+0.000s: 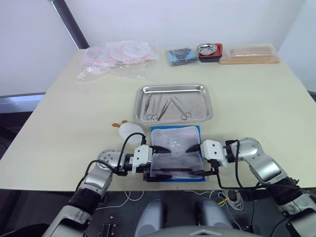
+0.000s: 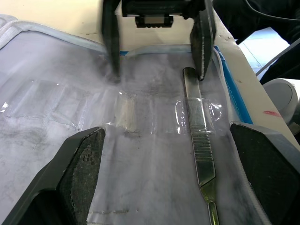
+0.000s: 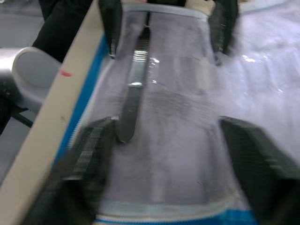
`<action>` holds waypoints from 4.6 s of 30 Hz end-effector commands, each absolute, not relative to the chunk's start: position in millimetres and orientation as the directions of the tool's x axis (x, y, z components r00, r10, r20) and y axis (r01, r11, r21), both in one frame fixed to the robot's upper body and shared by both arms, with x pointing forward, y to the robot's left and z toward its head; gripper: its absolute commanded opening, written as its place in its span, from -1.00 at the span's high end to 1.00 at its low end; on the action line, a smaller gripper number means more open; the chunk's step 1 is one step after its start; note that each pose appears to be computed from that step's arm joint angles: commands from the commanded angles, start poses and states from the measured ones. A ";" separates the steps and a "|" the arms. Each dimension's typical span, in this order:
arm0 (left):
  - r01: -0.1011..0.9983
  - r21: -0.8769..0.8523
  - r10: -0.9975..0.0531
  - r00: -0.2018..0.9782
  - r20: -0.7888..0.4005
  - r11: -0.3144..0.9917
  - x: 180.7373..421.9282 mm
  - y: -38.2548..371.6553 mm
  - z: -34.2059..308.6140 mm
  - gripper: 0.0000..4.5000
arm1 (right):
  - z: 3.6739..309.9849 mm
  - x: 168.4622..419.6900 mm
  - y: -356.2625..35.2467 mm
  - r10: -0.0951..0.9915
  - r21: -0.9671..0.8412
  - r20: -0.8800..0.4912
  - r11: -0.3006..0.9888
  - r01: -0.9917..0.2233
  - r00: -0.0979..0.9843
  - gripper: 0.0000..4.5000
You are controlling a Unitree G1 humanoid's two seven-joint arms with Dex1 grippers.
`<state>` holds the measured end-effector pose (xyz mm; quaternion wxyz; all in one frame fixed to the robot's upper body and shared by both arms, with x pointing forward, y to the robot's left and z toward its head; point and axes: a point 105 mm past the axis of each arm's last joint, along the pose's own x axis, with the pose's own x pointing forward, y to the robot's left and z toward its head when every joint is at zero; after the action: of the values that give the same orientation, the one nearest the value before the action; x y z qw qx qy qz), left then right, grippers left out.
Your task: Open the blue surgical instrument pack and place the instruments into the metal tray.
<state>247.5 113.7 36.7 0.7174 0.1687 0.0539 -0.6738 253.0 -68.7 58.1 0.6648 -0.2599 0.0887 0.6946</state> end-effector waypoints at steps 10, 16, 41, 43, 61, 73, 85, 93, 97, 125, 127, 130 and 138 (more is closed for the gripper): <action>0.993 -0.028 -0.831 0.082 -0.550 0.116 229.7 155.0 -27.7 -1.00 | 48.2 248.6 -75.9 0.859 -0.180 -0.512 -0.113 -0.977 -0.004 0.99; 0.992 -0.029 -0.832 0.084 -0.549 0.119 228.7 155.2 -27.5 -1.00 | 63.8 251.9 -70.0 0.879 -0.210 -0.476 -0.084 -0.974 0.027 0.99; 0.993 -0.038 -0.834 0.072 -0.547 0.111 226.7 153.5 -28.6 -1.00 | 99.1 242.1 -92.9 0.804 -0.318 -0.585 -0.114 -0.941 0.101 0.99; 0.993 -0.037 -0.834 0.072 -0.546 0.110 226.7 153.3 -28.4 -1.00 | 100.7 242.5 -97.9 0.795 -0.327 -0.596 -0.113 -0.938 0.111 0.99; 0.993 -0.029 -0.836 0.081 -0.542 0.115 230.3 152.1 -26.6 -1.00 | 123.2 244.7 -152.5 0.771 -0.318 -0.619 -0.072 -0.945 0.149 0.99; 0.993 -0.028 -0.838 0.081 -0.540 0.115 232.9 149.8 -27.1 -1.00 | 156.7 263.8 -157.4 0.879 -0.219 -0.407 0.172 -0.960 0.250 0.99; 0.992 -0.023 -0.839 0.093 -0.537 0.125 232.4 149.5 -26.2 -1.00 | 167.7 317.7 -113.0 0.859 -0.096 -0.204 0.460 -0.883 0.470 0.99; 0.990 -0.022 -0.839 0.103 -0.535 0.136 230.4 150.3 -26.2 -1.00 | 160.7 363.3 -89.2 0.739 -0.194 -0.236 0.600 -0.776 0.631 0.99; 0.990 -0.022 -0.838 0.106 -0.535 0.139 228.9 151.5 -26.1 -1.00 | 155.2 380.9 -84.1 0.673 -0.174 -0.278 0.666 -0.725 0.685 0.99; 0.989 -0.020 -0.836 0.113 -0.536 0.146 229.9 152.3 -27.2 -1.00 | 129.7 418.0 -80.6 0.418 -0.098 -0.431 0.859 -0.502 0.799 -0.12; 0.989 -0.019 -0.836 0.114 -0.537 0.147 229.7 152.7 -27.4 -1.00 | 135.0 419.4 -81.7 0.425 -0.111 -0.406 0.856 -0.505 0.809 -0.40; 0.989 -0.017 -0.835 0.118 -0.538 0.150 230.1 153.6 -27.2 -1.00 | 146.8 420.2 -83.0 0.451 -0.132 -0.359 0.842 -0.523 0.817 -0.99; 0.984 0.006 -0.852 0.158 -0.500 0.179 233.6 152.8 -21.4 -1.00 | 175.9 409.1 -94.9 0.589 -0.126 -0.187 0.779 -0.614 0.786 -0.99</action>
<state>246.8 115.3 39.3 0.7204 0.1667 0.0463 -0.6716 413.5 -99.2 154.3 0.9424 -0.1006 0.1208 0.2953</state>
